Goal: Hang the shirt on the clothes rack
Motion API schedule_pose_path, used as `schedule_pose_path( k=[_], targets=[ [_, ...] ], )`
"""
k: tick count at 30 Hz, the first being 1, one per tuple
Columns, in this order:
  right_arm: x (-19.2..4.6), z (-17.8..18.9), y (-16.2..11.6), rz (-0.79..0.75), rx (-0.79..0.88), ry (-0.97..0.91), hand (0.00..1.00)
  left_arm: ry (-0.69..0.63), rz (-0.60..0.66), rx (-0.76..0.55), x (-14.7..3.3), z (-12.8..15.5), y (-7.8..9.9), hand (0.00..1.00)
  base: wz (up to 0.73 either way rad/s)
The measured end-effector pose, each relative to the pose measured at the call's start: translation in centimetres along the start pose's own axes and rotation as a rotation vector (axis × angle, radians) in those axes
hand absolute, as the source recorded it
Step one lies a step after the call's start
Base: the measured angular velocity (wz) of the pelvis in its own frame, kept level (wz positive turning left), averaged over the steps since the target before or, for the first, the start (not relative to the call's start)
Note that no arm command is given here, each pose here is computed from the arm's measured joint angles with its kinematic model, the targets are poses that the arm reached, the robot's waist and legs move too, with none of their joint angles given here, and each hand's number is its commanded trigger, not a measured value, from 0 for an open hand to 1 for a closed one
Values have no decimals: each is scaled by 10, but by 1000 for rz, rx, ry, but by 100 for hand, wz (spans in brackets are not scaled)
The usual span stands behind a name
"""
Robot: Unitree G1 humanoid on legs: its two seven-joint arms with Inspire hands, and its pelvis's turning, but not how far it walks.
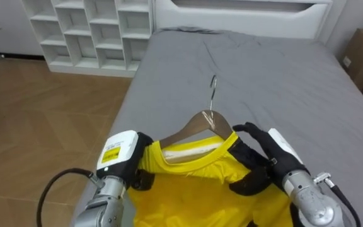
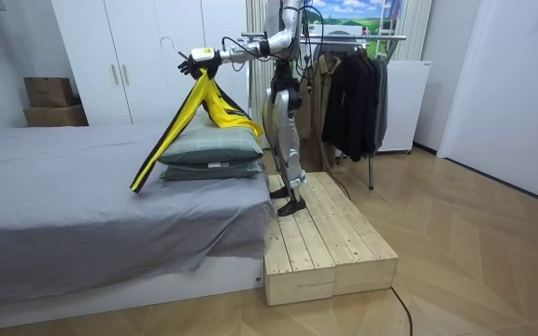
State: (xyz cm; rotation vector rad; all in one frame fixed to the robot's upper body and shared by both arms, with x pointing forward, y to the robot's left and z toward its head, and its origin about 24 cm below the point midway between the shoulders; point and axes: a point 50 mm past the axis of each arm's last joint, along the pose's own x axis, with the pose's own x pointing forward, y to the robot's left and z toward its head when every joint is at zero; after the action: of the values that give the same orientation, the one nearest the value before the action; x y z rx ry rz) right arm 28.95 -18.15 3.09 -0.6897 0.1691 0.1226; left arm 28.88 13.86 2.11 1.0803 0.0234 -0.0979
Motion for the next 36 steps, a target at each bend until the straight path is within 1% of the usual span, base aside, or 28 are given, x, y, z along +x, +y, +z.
schedule_pose_path(
  k=[6,14,23,28,33,36],
  targets=[
    [0,-3,4,-45,-80,12,0,11,-24,-23,-4,0,-7,100,-6],
    [1,0,8,-61,-110,5,0,11,-30,-28,-4,1,-8,100,0],
    [1,-6,13,-67,-131,15,0,6,-32,-20,-4,1,-7,100,2],
    [1,-11,17,-79,-148,19,0,6,-28,-9,-4,-1,-5,100,5],
    [1,-7,18,-98,-184,-3,0,-24,8,13,-3,3,5,100,1],
    [3,-4,17,-99,-191,-14,0,-29,16,14,-3,4,7,100,0]
  ],
)
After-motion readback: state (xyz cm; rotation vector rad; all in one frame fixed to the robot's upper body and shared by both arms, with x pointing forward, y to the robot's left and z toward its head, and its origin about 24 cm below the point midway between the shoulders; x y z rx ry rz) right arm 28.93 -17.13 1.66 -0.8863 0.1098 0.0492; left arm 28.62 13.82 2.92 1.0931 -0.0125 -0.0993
